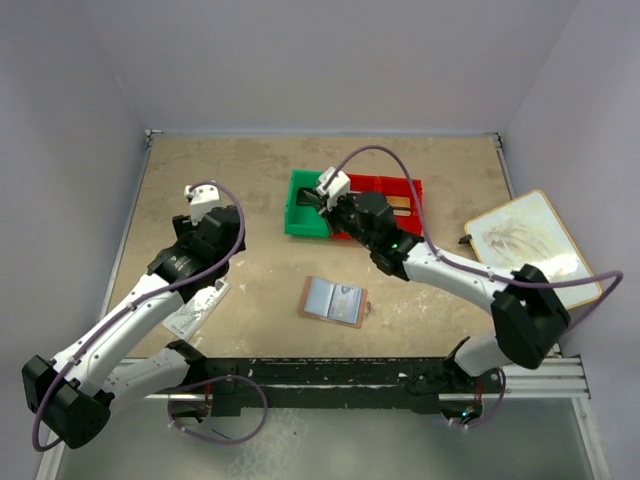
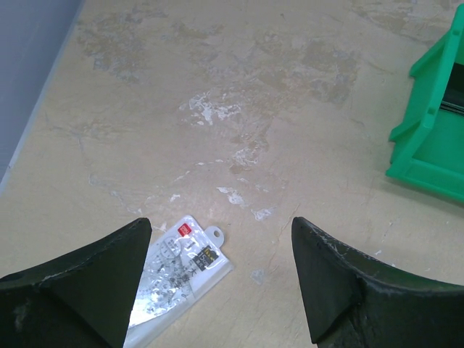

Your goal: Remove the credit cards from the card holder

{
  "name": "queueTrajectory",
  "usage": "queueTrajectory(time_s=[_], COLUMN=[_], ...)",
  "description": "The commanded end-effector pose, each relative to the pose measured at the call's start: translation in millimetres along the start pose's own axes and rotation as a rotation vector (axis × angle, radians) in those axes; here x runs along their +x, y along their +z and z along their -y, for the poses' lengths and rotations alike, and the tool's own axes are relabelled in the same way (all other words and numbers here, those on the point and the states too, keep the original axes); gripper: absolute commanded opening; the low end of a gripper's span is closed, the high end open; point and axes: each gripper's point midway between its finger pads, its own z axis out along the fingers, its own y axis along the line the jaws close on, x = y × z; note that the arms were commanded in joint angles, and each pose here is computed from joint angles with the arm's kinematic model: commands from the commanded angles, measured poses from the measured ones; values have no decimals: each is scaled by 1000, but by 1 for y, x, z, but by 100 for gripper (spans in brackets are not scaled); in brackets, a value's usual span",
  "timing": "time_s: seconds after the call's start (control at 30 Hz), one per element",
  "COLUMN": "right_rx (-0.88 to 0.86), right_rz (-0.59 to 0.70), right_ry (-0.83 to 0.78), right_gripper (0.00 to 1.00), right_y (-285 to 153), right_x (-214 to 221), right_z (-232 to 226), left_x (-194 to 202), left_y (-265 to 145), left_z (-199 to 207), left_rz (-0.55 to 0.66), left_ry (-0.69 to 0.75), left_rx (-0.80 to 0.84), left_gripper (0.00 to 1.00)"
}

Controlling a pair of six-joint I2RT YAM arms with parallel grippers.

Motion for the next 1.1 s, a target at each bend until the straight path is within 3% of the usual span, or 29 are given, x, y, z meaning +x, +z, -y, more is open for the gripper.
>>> queueTrajectory(time_s=[0.0, 0.47, 1.07], right_rx=[35, 141, 190], right_rz=[13, -277, -360], right_ry=[-146, -405, -587], right_gripper=[0, 0, 0], right_y=[27, 111, 150], right_x=[-28, 25, 58], right_z=[14, 46, 62], left_x=[-13, -26, -27], left_y=[-5, -16, -17], left_z=[-13, -24, -24], left_rz=[53, 115, 119], left_ry=[-25, -82, -89], left_rx=[-41, -44, -33], left_gripper=[76, 77, 77])
